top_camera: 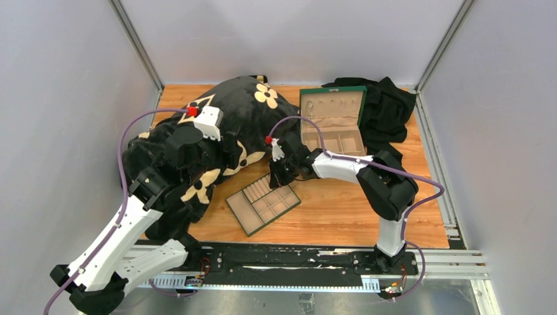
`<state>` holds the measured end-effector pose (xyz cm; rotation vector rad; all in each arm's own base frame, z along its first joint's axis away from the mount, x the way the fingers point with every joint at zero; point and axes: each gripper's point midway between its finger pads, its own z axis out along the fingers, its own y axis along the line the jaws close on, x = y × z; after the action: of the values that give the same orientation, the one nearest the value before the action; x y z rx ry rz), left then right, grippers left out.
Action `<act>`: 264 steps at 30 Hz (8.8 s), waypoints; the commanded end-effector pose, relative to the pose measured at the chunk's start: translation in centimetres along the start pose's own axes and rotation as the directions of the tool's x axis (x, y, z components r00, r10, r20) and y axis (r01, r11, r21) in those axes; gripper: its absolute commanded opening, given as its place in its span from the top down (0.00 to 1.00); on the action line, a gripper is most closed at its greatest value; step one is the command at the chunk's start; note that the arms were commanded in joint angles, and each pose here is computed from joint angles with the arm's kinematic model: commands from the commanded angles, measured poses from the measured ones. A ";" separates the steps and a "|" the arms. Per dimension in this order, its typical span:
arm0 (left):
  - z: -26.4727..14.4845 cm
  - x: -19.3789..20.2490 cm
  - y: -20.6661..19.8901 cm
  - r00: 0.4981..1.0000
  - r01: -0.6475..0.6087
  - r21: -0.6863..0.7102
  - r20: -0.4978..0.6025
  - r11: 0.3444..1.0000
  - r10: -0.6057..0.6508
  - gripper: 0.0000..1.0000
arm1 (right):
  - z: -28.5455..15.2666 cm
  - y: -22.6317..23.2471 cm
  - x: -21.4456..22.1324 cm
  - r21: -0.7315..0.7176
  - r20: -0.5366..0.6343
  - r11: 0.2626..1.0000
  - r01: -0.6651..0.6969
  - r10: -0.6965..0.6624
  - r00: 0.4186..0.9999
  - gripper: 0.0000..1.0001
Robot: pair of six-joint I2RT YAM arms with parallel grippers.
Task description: Organize the mixed jewelry
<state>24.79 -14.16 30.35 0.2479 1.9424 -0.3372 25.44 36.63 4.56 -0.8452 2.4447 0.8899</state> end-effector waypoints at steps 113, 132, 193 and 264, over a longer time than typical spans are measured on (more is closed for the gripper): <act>0.3 0.0 0.4 1.000 -0.005 -0.019 0.010 1.000 0.005 0.22 | 0.8 -1.4 0.9 0.155 -0.120 0.987 0.037 -0.018 0.993 1.00; 0.6 -0.2 0.3 1.000 -0.011 -0.015 0.009 1.000 0.011 0.22 | 0.4 -3.1 2.8 0.232 -0.160 0.972 0.036 0.002 0.987 1.00; 2.3 1.2 -2.4 0.997 0.052 0.073 -0.056 0.996 -0.048 0.22 | -8.5 -7.0 6.2 0.501 0.024 0.842 -0.198 0.215 0.976 0.66; 1.8 1.1 -2.3 0.998 0.044 0.079 -0.043 0.996 -0.041 0.22 | -8.4 -9.0 12.9 0.589 -0.096 0.787 -0.182 0.292 0.951 0.71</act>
<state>25.33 -17.10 28.23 0.2730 2.0048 -0.4385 22.08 21.57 2.00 -0.4078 2.7131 0.1641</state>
